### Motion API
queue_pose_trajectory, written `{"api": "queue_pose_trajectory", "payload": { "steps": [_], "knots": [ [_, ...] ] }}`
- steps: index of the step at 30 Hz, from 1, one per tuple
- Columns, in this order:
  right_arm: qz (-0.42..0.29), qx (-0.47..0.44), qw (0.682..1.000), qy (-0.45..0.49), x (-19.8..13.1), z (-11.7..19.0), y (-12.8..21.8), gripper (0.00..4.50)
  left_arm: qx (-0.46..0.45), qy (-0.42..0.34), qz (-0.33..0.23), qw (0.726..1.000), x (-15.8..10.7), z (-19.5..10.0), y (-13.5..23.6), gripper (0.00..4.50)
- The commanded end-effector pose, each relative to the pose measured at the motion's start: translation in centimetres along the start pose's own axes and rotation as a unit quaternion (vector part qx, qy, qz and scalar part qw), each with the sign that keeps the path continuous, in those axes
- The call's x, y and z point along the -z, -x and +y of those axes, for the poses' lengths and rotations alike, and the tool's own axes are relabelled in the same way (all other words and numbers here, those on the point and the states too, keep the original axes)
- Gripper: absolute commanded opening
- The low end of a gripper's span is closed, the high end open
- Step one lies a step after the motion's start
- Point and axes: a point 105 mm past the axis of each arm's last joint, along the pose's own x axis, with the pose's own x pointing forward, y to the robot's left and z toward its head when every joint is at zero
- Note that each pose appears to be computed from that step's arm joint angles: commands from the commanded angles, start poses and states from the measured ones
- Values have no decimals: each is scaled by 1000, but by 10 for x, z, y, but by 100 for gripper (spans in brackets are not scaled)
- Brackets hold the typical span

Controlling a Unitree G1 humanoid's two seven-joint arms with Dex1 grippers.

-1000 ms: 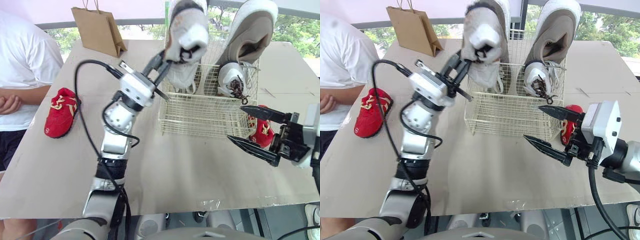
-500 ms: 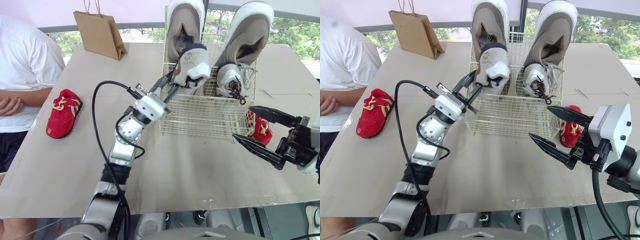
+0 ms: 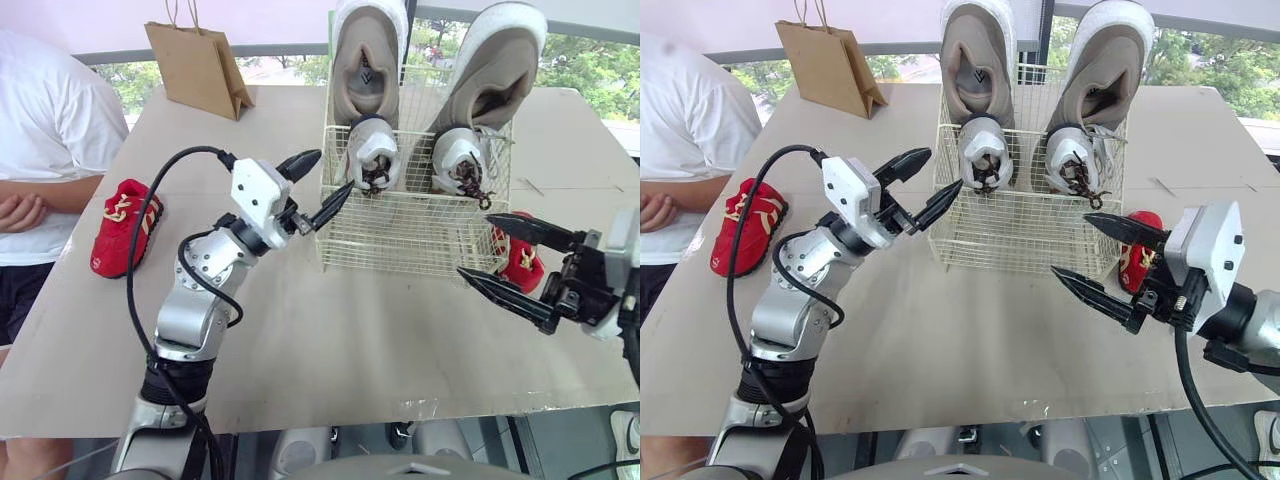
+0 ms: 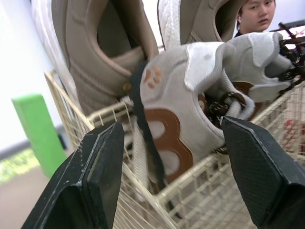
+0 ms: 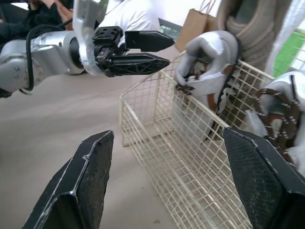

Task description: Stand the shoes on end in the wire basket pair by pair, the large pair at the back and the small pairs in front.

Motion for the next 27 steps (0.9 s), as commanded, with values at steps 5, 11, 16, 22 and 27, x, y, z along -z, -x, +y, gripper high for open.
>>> {"api": "queue_pose_trajectory", "payload": {
  "steps": [5,11,16,22,27],
  "knots": [
    [63,95,993,-31,24,-26,23,349,189,191,26,963,-31,-46,41,352],
    [205,239,946,-70,73,-64,61,349,325,216,135,911,-28,-86,65,352],
    [221,304,919,-114,92,-82,64,349,329,203,142,911,-29,-89,63,352],
    [231,307,912,-139,101,-92,55,349,333,208,141,909,-34,-93,58,352],
    [220,316,908,-164,97,-111,53,349,329,203,137,912,-35,-100,50,352]
  ]
}}
